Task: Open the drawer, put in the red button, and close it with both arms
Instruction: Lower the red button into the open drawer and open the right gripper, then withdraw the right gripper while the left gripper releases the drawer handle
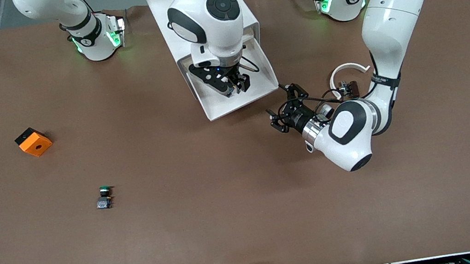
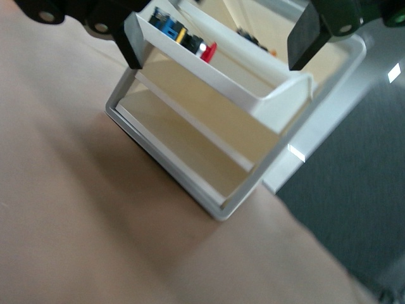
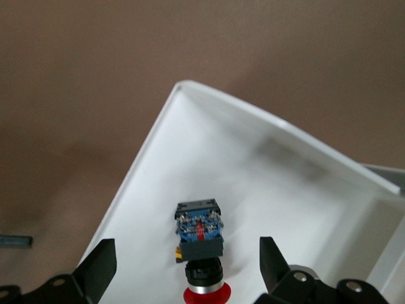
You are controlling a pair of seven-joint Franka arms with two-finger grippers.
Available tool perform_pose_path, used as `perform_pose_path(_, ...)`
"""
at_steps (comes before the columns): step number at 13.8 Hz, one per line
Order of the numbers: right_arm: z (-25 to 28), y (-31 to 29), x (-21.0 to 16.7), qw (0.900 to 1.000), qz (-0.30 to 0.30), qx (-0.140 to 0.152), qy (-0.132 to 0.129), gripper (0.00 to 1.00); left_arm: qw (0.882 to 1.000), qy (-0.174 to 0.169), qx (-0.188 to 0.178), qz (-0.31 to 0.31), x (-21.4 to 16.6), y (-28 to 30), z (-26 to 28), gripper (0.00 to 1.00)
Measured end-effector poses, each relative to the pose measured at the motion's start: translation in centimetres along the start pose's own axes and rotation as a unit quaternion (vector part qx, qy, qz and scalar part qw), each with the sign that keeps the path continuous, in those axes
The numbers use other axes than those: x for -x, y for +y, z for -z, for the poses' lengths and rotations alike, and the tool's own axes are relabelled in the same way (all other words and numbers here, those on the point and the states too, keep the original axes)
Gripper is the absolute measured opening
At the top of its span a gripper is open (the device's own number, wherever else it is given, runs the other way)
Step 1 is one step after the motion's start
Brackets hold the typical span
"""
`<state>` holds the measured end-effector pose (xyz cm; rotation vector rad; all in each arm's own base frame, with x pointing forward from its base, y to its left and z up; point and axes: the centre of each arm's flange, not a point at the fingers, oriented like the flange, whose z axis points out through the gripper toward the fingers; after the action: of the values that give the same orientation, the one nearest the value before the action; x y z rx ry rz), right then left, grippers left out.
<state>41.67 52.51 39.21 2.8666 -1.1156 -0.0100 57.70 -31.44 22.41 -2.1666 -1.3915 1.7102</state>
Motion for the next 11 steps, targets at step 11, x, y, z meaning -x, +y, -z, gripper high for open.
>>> perform_pose_path(11,15.6,7.0,-24.4,0.993,0.113,-0.013,-0.009,1.00,0.942,0.227,0.144,-0.202,6.9,0.8,4.5,1.00)
